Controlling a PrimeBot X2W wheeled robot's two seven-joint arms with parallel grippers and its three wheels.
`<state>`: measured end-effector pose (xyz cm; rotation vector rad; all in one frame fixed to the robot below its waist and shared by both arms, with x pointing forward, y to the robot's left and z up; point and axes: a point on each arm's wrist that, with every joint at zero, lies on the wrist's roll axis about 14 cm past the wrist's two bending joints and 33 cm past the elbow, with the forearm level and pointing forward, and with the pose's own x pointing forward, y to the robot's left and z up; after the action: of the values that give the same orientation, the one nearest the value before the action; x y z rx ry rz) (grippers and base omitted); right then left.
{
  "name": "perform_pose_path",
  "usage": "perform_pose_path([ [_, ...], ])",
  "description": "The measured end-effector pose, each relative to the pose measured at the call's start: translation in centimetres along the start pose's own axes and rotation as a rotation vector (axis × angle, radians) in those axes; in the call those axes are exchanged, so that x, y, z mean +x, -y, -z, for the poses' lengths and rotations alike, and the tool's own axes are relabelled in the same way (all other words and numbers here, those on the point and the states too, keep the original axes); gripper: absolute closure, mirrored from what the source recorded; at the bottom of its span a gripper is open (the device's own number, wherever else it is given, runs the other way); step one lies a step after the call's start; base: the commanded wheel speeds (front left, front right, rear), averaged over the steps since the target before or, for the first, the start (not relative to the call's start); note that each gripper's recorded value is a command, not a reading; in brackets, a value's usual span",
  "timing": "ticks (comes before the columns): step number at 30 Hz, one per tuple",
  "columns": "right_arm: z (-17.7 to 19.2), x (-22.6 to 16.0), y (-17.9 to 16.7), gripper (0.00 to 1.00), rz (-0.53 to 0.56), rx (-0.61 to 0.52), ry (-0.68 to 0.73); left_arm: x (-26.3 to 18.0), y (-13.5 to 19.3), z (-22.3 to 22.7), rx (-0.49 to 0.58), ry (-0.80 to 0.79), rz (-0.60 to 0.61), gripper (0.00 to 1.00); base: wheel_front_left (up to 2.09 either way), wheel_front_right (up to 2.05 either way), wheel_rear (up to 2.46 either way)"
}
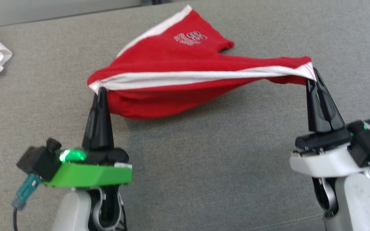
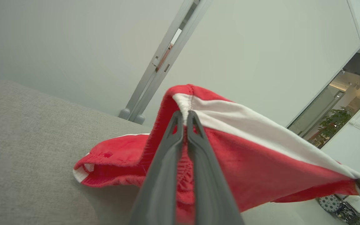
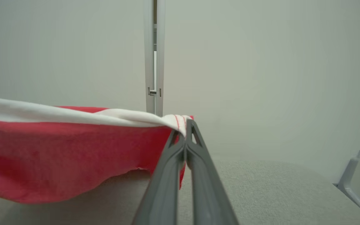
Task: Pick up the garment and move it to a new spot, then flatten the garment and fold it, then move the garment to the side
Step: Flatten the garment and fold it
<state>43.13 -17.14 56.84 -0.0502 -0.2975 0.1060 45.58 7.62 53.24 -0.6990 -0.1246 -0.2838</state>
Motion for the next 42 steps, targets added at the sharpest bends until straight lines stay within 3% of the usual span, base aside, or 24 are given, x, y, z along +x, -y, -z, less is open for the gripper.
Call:
perform_pose_path([
  [7,-1.6,-6.1,0.0,1.00,0.025,-0.036,-0.037,-6.6,2.7,0.2,-0.050,-0.044,-0.054,1.00,0.00,0.00,0.00],
  [16,1.9,-6.6,0.0,1.00,0.001,-0.027,-0.159,-9.7,1.9,3.0,-0.111,-0.140,-0.146,1.00,0.00,0.00,0.00],
  [27,8.8,3.7,-2.6,1.00,-0.212,-0.125,-0.274,-5.6,-4.3,7.0,-0.146,-0.259,-0.357,1.00,0.00,0.00,0.00],
  [33,12.6,8.3,-4.4,1.00,-0.308,-0.172,-0.359,-3.1,-6.2,7.1,-0.144,-0.266,-0.410,1.00,0.00,0.00,0.00],
  [42,17.0,12.5,-7.2,1.00,-0.397,-0.201,-0.460,-2.4,-9.0,6.6,-0.164,-0.259,-0.495,1.00,0.00,0.00,0.00],
])
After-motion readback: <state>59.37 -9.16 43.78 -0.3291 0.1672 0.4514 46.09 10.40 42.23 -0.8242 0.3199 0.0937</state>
